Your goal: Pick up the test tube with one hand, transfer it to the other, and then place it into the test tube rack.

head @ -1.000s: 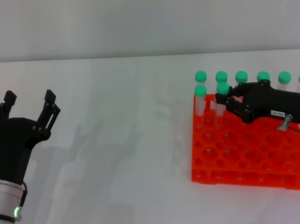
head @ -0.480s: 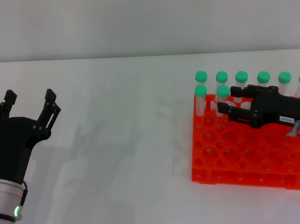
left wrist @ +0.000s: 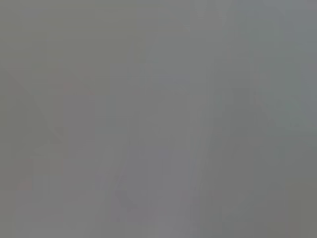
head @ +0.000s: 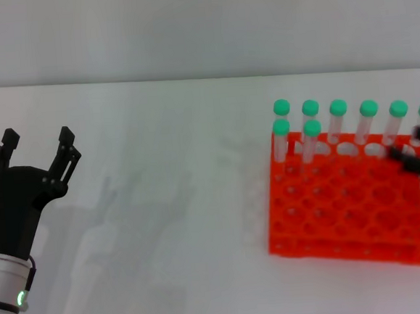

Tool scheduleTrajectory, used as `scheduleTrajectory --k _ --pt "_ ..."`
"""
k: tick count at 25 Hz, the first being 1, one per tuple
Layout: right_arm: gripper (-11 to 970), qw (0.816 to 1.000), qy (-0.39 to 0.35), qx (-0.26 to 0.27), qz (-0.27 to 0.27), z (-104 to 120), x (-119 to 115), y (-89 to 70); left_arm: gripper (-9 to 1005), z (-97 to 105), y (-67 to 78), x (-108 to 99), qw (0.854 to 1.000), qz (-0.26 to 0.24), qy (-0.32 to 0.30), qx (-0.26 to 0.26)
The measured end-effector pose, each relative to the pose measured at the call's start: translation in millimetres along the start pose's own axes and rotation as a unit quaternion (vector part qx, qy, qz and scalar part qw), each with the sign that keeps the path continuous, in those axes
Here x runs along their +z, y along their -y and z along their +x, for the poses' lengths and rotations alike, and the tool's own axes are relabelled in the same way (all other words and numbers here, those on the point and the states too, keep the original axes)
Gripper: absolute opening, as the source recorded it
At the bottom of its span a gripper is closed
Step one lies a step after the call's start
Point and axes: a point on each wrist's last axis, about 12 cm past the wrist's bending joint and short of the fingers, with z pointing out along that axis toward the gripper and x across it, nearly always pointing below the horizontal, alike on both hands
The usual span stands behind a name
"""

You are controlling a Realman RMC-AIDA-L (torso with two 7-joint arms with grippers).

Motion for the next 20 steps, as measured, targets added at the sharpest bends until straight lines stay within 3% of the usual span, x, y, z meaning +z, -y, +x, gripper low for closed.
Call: scheduleTrajectory --k 5,8,13,20 --pt "801 0.983 0.08 0.001 0.168 18 -55 27.1 880 -1 -0.7 2 1.0 -0.003 0.002 0.0" --pt "806 0.961 0.118 -0.017 0.25 32 -71 27.3 880 -1 -1.2 2 1.0 -0.005 0.003 -0.001" --pt "810 0.966 0.116 -0.023 0.231 30 -76 25.9 880 -2 -2.1 3 1.0 -0.004 0.007 -0.001" --pt "810 0.943 0.151 -0.042 0.294 33 -89 27.2 880 -3 -9.3 3 1.0 -0.027 0.012 0.0"
